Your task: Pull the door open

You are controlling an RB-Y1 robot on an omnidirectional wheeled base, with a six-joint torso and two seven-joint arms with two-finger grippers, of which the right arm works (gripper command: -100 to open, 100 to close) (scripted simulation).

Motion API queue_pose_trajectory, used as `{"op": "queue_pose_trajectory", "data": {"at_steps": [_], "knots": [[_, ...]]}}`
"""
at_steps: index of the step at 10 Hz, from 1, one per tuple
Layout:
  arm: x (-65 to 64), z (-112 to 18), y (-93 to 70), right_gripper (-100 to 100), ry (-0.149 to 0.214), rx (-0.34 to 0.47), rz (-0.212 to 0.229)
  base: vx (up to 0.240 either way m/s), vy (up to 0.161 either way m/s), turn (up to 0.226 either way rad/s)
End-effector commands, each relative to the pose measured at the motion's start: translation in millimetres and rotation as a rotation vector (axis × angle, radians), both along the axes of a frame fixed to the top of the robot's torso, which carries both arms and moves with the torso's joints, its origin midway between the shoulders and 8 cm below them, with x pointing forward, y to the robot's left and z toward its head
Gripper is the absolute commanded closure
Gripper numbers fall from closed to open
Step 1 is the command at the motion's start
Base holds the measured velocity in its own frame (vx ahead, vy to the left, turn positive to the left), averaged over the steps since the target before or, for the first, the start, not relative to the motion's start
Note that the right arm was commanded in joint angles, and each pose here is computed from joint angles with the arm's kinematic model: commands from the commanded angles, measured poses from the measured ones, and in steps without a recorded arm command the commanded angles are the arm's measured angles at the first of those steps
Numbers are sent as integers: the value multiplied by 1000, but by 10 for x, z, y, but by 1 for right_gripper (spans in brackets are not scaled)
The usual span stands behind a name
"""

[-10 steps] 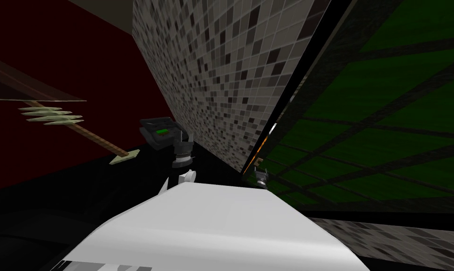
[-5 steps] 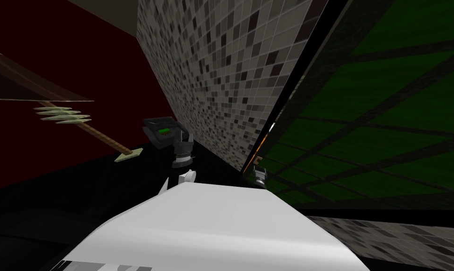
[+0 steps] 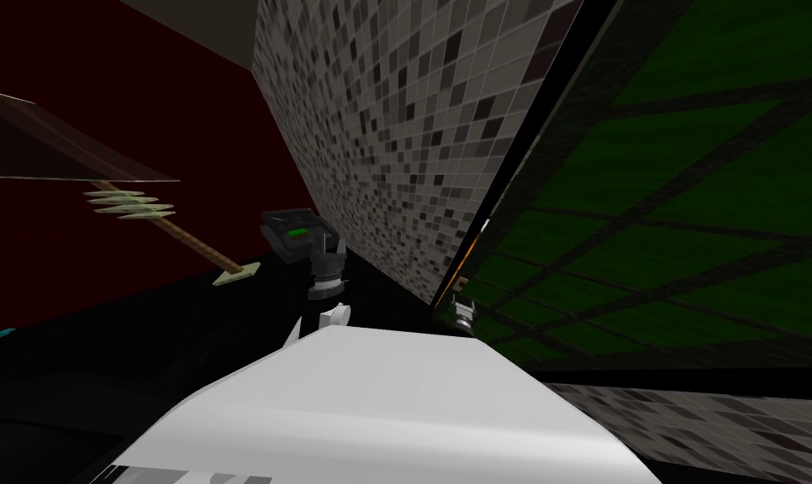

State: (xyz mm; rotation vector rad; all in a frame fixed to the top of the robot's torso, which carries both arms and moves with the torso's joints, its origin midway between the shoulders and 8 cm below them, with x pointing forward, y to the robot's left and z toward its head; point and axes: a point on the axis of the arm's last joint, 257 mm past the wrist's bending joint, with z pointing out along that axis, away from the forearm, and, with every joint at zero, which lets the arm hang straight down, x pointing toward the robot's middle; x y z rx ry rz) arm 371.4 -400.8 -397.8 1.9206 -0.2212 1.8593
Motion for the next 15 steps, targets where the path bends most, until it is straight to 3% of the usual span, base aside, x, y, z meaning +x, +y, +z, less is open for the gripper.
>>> {"op": "queue_pose_trajectory", "data": {"at_steps": [1,6,7,9,15], "knots": [[17,-8,27,-100,-26,66,-3,-63,-7,29],[49,-22,80,-100,-76,194,-10,-40,-5,17],[44,-21,71,-100,-68,173,-9,-16,-3,3],[-69,-43,-186,-100,-70,179,-24,169,-29,68],[-310,-32,-727,-100,-75,178,-55,170,7,53]]}}
